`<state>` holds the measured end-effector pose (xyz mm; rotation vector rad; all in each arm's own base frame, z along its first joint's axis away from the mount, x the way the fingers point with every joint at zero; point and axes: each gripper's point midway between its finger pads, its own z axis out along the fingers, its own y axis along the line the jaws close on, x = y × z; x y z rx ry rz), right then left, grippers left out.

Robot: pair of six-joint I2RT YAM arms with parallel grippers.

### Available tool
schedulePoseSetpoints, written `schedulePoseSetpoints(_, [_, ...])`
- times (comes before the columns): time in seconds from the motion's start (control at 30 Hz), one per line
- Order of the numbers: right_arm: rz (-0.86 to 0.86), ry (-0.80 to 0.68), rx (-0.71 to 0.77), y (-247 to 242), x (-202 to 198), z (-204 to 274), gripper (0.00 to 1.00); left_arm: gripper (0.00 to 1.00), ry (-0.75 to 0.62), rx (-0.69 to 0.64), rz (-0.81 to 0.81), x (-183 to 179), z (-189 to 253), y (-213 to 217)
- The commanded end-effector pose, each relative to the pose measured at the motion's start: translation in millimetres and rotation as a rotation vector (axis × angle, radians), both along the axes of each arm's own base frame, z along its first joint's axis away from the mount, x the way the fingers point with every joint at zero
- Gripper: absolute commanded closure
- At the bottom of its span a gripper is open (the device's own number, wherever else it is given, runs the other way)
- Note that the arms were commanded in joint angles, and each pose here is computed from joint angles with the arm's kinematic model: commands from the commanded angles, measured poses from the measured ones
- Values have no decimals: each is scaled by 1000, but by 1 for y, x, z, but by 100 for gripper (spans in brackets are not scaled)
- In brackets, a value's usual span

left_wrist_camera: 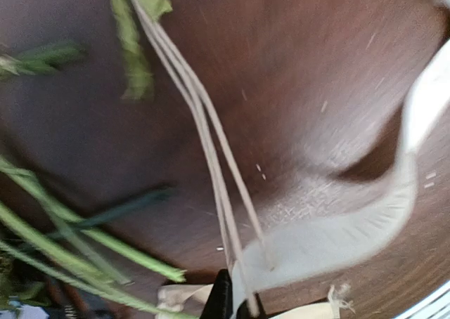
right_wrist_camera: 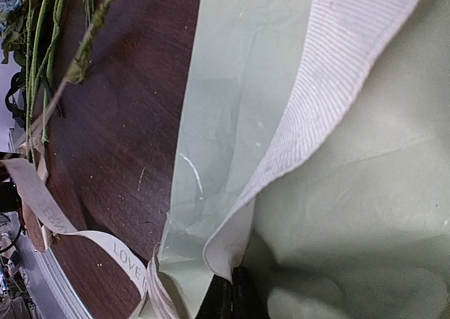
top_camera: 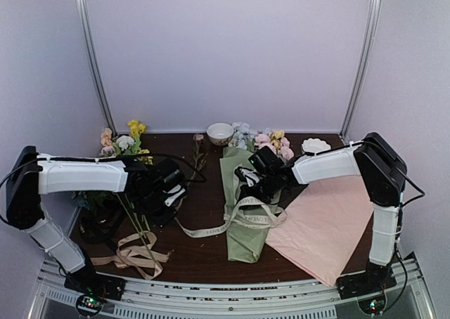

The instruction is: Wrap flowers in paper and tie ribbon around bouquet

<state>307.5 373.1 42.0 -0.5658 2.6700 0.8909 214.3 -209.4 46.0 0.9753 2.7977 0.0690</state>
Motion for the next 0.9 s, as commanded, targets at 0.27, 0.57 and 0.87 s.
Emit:
schedulePoseSetpoints(0.27, [3, -83, 22, 1, 29, 49, 100, 100, -667, -741, -462, -18, 245, -90])
schedulePoseSetpoints(0.57, [10, -169, 101, 18, 49, 101, 100, 100, -662, -693, -566, -21, 254, -109])
schedulePoseSetpoints(0.87, [10, -122, 77, 14, 41, 79, 100, 100, -715, -479, 523, 65, 204, 98])
